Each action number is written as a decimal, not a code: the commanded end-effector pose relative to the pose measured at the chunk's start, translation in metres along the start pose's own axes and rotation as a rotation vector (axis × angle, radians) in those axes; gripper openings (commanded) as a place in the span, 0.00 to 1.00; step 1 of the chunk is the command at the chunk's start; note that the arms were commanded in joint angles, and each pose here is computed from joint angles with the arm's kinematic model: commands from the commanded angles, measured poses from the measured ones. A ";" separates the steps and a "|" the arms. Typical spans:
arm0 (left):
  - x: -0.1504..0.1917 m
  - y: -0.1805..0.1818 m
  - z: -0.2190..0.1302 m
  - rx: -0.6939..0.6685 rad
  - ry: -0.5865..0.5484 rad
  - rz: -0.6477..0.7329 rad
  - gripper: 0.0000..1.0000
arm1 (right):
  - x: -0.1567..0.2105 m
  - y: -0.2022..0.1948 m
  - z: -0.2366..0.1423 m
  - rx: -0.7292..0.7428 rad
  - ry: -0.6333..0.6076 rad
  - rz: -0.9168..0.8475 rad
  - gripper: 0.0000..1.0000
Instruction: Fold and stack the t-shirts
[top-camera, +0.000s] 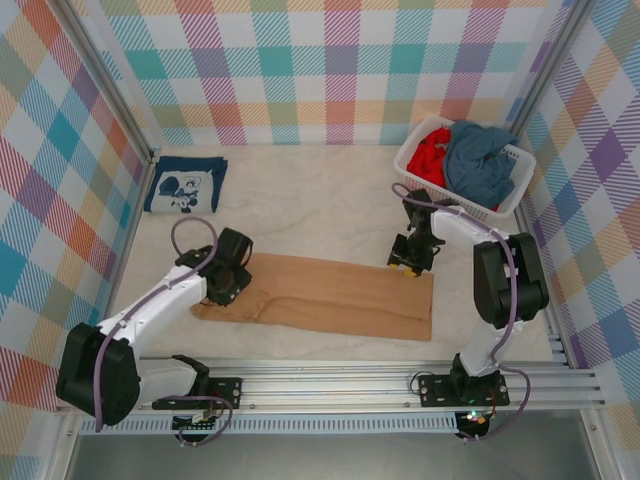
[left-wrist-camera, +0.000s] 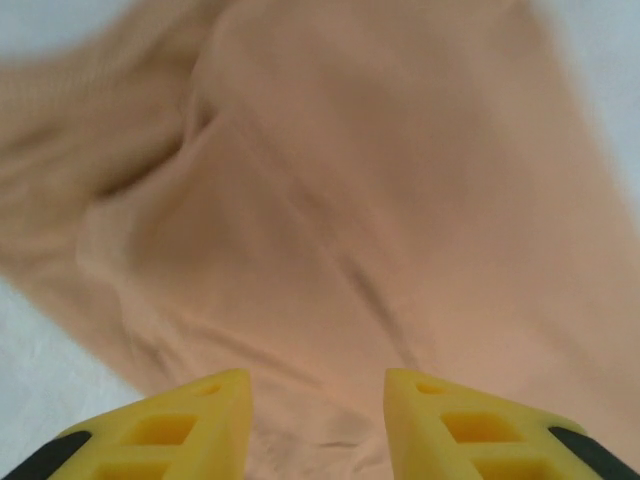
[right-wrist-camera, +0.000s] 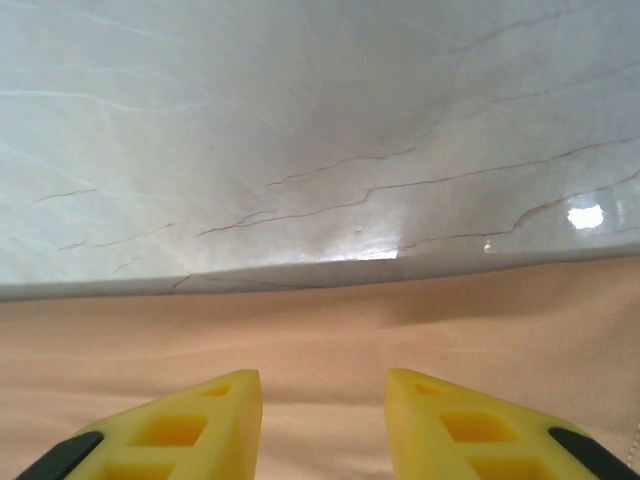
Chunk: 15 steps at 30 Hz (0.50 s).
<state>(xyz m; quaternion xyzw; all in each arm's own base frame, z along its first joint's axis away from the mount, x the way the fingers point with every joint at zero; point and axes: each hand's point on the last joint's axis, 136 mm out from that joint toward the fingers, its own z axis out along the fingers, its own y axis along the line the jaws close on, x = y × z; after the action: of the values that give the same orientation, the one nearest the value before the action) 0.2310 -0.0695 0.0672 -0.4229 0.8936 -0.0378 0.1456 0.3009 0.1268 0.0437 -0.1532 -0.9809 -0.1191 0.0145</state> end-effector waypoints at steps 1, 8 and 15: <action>0.011 0.006 0.015 -0.046 0.049 -0.141 0.39 | 0.004 0.002 0.006 -0.018 0.024 -0.068 0.36; -0.006 -0.008 0.062 -0.082 0.056 -0.104 0.36 | 0.012 -0.016 0.035 0.023 0.119 0.044 0.31; -0.038 -0.054 0.098 -0.084 0.070 -0.021 0.37 | 0.025 -0.035 0.039 0.076 0.137 0.160 0.33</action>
<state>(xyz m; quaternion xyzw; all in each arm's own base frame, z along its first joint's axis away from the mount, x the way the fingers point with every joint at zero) 0.3001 -0.0673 0.0163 -0.4628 0.8808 -0.0120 0.0989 0.2935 0.1257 0.0151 -0.1870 -0.9717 -0.1318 0.0594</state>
